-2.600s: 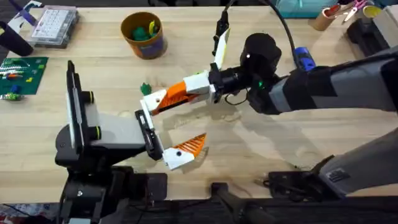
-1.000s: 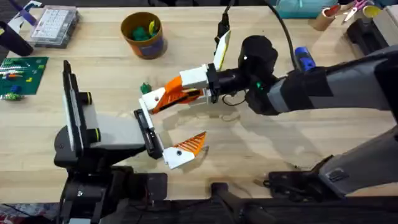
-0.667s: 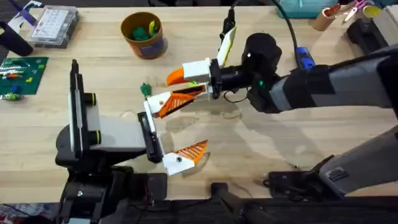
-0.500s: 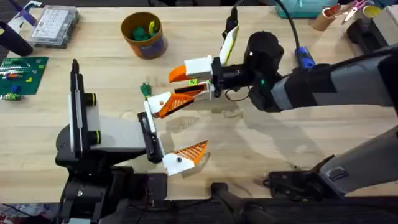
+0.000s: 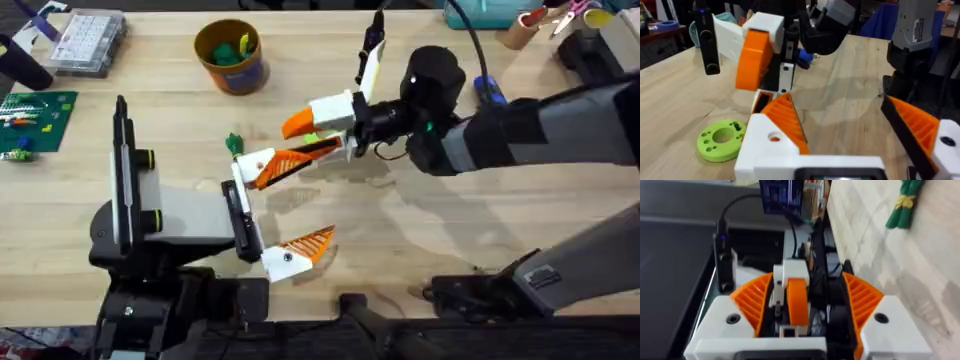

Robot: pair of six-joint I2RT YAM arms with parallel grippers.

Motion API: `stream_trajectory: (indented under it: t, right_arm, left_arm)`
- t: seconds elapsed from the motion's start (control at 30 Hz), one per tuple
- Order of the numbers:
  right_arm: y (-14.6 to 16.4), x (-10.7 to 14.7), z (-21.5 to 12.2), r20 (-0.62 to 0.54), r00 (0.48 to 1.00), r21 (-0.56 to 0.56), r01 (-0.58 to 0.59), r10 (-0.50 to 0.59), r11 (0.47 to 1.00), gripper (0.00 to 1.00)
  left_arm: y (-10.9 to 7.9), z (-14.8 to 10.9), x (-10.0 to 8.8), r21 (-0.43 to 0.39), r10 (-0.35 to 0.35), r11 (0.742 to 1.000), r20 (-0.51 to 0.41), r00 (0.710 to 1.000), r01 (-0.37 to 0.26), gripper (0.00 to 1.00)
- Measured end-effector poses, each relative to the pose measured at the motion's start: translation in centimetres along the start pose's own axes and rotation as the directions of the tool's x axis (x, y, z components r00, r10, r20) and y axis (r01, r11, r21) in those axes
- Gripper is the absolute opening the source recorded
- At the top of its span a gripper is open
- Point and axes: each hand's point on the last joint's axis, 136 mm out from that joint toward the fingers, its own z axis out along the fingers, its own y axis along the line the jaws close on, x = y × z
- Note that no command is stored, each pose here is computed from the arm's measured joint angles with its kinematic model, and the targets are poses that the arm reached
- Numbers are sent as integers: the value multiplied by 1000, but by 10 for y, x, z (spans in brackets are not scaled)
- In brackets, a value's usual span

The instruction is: Pick up the gripper from the table and insert it into the empty holder that is missing its gripper. Then pick up a screw, insert it into the mounting hole, and use the screwdriver to tighten it. Finally, clean up the table by picking up the vegetable and placing it into the bucket.

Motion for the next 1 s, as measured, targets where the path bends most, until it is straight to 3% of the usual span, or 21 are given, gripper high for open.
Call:
stream_trajectory:
  t: [0.57, 0.7, 0.87, 1.0]
  right_arm:
    - [6, 27, -2, -159, 987, -34, -4, -2, 999, 757]
    - [6, 28, -2, -166, 986, -36, -4, -2, 999, 480]
    - [7, 29, -3, -174, 985, -39, -2, -5, 999, 57]
    - [7, 29, -3, -175, 985, -38, -6, -1, 999, 17]
  left_arm:
    - [0, 0, 0, 0, 0, 1000, 0, 1000, 0, 986]
    - [0, 0, 0, 0, 0, 1000, 0, 1000, 0, 986]
    - [0, 0, 1, 0, -13, 1000, -3, 1000, 13, 986]
    - [0, 0, 1, 0, -15, 1000, -4, 1000, 15, 986]
